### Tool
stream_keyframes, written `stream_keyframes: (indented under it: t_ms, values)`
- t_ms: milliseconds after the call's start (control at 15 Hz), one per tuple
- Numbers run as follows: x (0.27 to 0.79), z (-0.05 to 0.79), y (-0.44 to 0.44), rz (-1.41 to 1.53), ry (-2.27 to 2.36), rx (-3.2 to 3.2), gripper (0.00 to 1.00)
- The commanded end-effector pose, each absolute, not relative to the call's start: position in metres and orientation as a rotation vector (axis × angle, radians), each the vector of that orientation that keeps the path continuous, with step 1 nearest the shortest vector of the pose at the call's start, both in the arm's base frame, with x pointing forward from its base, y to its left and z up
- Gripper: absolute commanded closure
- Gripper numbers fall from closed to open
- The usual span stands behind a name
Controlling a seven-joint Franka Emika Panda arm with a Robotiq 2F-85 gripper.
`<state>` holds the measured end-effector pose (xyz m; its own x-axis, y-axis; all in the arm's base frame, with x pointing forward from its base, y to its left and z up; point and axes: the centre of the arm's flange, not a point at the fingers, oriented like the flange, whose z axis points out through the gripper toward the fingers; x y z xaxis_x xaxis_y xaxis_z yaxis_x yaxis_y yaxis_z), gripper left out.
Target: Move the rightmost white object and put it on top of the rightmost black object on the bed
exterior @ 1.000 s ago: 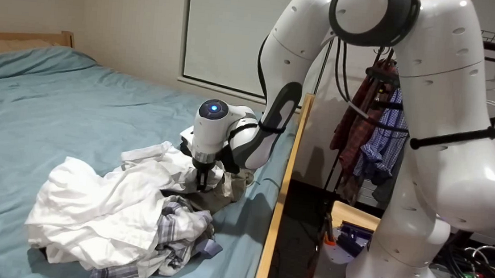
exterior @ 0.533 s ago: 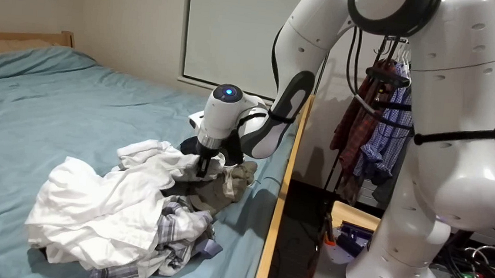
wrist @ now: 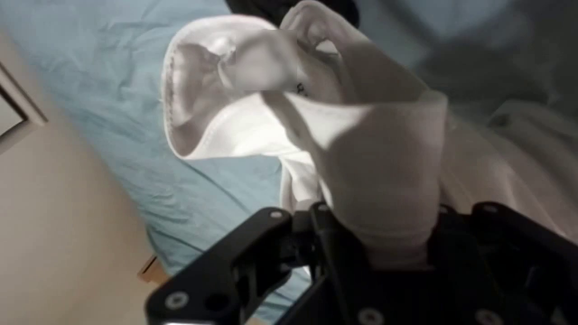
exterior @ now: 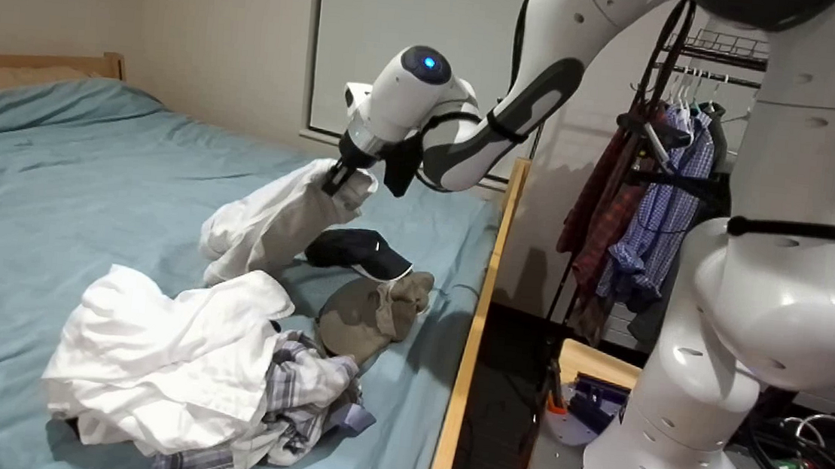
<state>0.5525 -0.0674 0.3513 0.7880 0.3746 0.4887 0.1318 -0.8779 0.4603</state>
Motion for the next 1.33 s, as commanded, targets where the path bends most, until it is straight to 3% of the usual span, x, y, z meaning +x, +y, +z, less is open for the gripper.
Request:
stream_keyframes:
  t_ms: [0, 533, 867, 1267]
  values:
    - [0.541, 0.42, -0.083, 0.996, 0.218, 2.454, 0.9]
    - [0.561, 0.505, -0.16, 1.158, -0.264, 2.24, 0.9]
    - [0.574, 0.458, -0.196, 1.099, -0.431, 2.112, 0.9]
    - [0.601, 0.398, -0.162, 1.141, -0.415, 1.887, 0.9]
